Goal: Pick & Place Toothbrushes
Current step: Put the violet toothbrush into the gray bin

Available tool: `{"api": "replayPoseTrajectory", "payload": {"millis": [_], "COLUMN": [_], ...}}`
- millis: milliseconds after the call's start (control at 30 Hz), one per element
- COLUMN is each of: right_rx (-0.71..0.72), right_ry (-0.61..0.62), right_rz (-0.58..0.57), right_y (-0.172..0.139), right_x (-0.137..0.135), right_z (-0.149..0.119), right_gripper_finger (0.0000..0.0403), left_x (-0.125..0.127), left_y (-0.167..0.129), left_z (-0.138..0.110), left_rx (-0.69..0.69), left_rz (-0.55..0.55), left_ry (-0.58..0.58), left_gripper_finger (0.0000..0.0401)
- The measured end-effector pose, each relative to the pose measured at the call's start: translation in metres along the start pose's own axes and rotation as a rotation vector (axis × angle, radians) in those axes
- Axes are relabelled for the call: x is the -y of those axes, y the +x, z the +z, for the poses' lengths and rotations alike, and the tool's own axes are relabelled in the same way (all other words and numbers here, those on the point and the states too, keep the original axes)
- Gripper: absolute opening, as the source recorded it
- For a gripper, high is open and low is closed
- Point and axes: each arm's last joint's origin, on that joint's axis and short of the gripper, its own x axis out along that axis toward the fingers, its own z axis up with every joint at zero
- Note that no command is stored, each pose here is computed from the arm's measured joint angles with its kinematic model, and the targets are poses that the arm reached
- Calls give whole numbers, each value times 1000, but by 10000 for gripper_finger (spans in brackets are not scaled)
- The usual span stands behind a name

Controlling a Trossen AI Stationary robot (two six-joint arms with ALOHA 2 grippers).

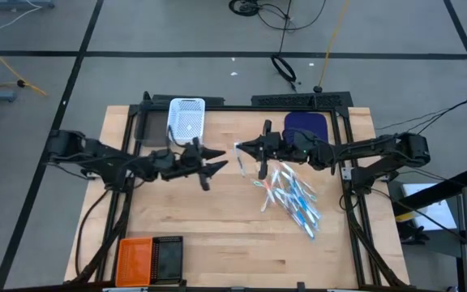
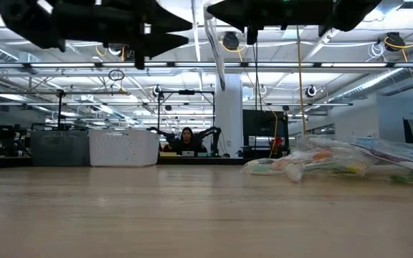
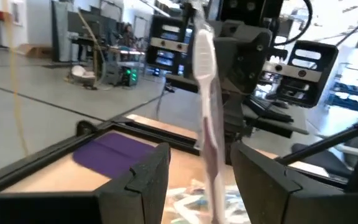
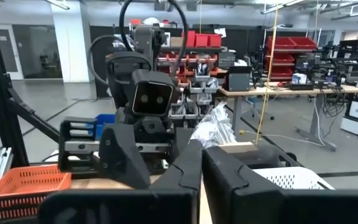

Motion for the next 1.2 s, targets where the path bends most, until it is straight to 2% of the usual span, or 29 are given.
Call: {"api": "replayPoseTrajectory", "payload": {"millis": [267, 533, 633, 833, 1200], "right_rx": [0, -11, -14, -21, -27], "right_ry": [-15, -15, -15, -15, -22], "right_rz": [1, 1, 1, 2, 2], "right_y": [0, 0, 0, 0, 0], "right_x": [0, 0, 0, 0, 0], "right_z": [0, -1, -1, -2, -3], "right_gripper_finger": [0, 0, 0, 0, 8], "left_x": [-3, -6, -8, -12, -12], "left_y": [32, 42, 42, 43, 43], "left_z": [-8, -9, -9, -10, -10], "left_rx": [-48, -59, -59, -73, -81], "left_rz": [-72, -113, -105, -89, -84], "left_ry": [-34, -35, -34, -24, -40], "left_gripper_finger": [175, 170, 141, 23, 9]}}
